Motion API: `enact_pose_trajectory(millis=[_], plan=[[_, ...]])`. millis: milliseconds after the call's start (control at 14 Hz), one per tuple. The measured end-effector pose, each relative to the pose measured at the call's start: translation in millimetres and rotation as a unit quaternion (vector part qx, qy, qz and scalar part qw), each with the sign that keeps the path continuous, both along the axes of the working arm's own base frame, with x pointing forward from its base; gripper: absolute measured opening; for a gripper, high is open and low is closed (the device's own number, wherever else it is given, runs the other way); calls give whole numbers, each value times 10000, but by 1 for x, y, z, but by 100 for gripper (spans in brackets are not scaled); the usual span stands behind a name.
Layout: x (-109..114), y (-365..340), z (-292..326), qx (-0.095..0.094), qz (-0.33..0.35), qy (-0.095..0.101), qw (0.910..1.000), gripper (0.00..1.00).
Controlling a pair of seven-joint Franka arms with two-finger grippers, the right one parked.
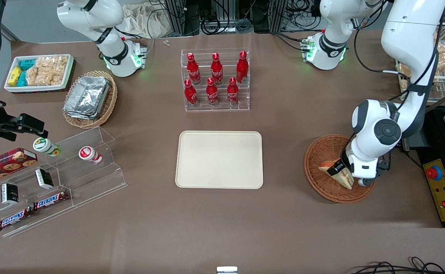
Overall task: Place sandwich from basket to tray
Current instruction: 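Close the left gripper on the sandwich's upright edge, then lift the sandwich and carry it with the left gripper over the cream tray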
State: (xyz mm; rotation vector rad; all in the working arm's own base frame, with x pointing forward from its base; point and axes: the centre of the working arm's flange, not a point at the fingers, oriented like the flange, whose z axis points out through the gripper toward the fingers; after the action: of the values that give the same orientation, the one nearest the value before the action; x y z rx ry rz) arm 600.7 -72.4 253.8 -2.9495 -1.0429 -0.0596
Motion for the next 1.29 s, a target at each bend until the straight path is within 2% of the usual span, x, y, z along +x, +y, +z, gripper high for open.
enact_pose_trajectory(millis=[143, 214, 500, 857, 1000, 1143, 1286], plan=[[0, 0, -5, -10, 88, 20, 10000, 96], [0, 0, -5, -12, 108, 18, 9999, 91], [2, 0, -3, 114, -42, -44, 9999, 47], [13, 0, 10, 159, -81, -173, 9997, 19], [21, 1, 25, 252, -88, -29, 9996, 19], [35, 4, 61, 418, -320, 289, 9982, 19], [52, 10, 126, 554, -707, 560, 9944, 16]])
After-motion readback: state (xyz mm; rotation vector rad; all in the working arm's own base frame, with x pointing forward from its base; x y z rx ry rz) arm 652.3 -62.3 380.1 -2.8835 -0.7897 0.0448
